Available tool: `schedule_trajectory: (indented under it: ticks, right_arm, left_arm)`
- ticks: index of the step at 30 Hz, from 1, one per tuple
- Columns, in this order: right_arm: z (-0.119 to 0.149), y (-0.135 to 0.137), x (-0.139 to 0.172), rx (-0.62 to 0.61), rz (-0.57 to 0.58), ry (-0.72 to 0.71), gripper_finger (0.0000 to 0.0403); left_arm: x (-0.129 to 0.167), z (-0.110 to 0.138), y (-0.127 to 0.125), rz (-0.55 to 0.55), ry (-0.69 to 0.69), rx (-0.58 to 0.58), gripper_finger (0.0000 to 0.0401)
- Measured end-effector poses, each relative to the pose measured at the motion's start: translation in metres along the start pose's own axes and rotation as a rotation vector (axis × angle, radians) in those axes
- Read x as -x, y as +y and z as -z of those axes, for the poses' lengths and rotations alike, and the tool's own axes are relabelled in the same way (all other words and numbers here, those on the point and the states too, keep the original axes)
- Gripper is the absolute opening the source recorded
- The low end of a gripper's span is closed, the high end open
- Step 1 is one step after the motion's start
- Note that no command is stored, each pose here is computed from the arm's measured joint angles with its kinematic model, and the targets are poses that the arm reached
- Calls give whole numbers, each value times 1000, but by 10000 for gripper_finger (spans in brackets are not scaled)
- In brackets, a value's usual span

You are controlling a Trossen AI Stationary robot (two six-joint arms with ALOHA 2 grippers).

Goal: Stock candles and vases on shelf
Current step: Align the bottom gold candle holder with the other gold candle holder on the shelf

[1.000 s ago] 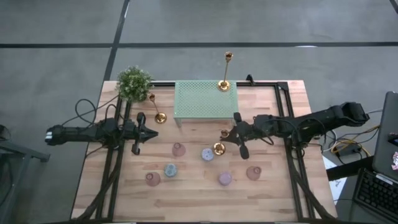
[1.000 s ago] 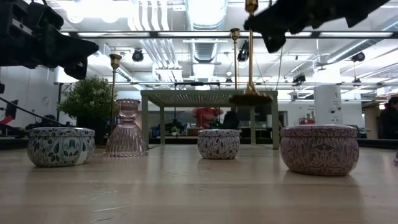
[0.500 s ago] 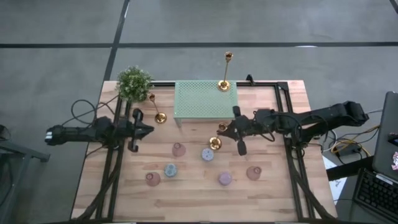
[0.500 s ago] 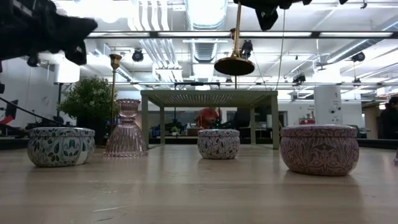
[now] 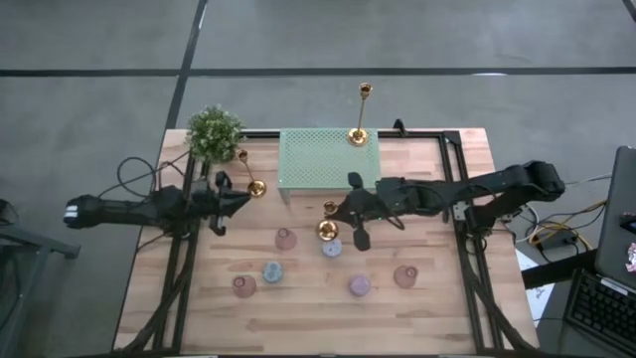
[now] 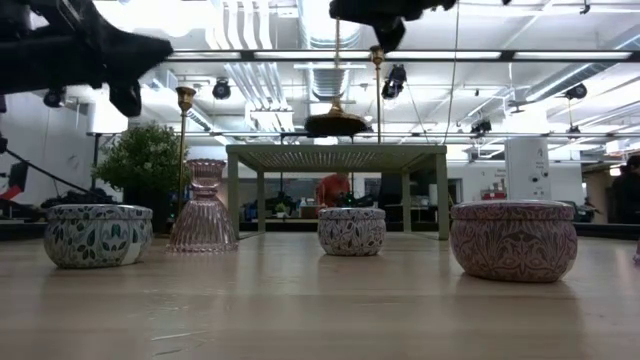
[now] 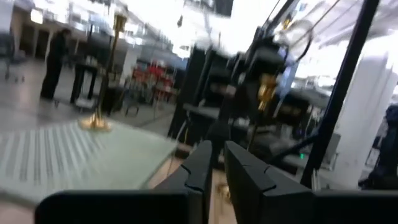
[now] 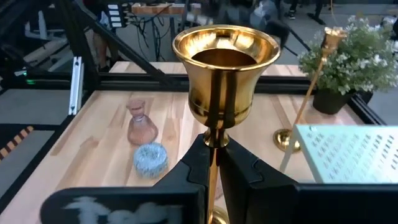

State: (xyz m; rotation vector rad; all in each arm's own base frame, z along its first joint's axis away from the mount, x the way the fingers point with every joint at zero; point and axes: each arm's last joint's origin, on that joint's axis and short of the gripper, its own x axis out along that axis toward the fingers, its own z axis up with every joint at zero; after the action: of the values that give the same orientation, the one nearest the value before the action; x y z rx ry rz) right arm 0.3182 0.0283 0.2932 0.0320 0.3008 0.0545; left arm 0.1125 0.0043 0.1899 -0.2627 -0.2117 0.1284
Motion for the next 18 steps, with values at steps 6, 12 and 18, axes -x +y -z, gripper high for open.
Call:
schedule_trajectory:
  ticks: [6, 12, 18]
  right_arm:
    - [-16, -2, -19, 5, 6, -16, 13]
    - [-26, -8, -35, -2, 25, 7, 13]
    - [-27, -15, -41, -9, 41, 13, 13]
  left_arm:
    - [-11, 5, -1, -20, 76, 29, 113]
    - [-29, -4, -9, -6, 129, -1, 189]
    - [-57, -16, -20, 4, 183, -79, 227]
